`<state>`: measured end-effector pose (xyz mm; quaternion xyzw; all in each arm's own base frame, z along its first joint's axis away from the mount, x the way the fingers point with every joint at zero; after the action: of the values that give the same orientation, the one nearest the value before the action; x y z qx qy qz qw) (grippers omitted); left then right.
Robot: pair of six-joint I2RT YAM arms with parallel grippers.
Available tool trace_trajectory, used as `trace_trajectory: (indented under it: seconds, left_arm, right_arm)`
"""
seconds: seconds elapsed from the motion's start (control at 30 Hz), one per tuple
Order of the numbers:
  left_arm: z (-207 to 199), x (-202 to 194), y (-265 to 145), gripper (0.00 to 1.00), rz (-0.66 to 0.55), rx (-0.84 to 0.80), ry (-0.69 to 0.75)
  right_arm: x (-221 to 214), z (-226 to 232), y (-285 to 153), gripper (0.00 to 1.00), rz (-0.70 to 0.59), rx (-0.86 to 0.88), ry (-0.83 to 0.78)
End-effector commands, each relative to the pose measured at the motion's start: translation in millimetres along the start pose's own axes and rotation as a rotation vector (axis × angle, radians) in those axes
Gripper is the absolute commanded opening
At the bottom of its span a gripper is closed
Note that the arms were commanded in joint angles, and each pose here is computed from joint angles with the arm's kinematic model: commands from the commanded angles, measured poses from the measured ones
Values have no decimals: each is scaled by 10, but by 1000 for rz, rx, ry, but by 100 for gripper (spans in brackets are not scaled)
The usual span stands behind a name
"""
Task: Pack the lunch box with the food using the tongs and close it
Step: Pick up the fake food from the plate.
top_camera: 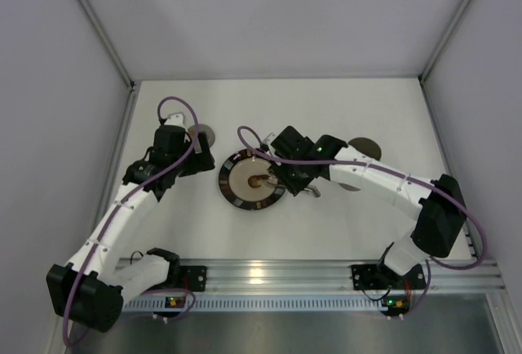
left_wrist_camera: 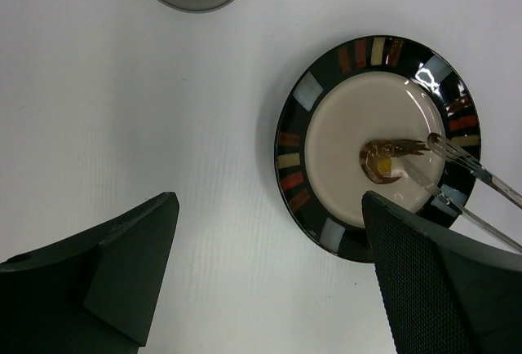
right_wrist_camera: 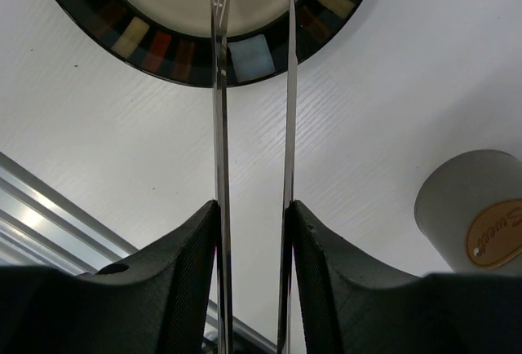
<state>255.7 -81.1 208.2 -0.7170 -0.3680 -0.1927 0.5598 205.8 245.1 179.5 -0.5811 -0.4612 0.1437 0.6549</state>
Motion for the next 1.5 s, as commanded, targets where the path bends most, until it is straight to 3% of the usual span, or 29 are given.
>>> trace_trajectory:
  seconds: [0.0,0.27,0.6,1.47]
  left_arm:
    - [-28,65,15,99,-33,-22,3]
    - [-23,68,8,99,-36,-20,6]
    - [-31,76,10,99,-38,-23,4]
    - [-31,74,5,99,-37,-24,4]
  right_arm:
    - [196,-65,-37,40,-39,-15,-17]
    - [302,-41,19,38,-44,8,-30]
    - [203,-30,-36,23,-37,15,-19]
    - [321,-189,-490,15,-177,-58,115]
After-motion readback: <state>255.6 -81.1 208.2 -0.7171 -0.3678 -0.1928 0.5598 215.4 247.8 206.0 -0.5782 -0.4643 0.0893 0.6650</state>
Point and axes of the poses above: each gripper's point midway between its finger pads, its own y axis out along the fingers, its own z axis along the line the jaws close on, x = y × z, the point moved 4 cm from there along -y, back along the fingers, and after that the axes turned 5 degrees about -y, right-handed, at the moved point
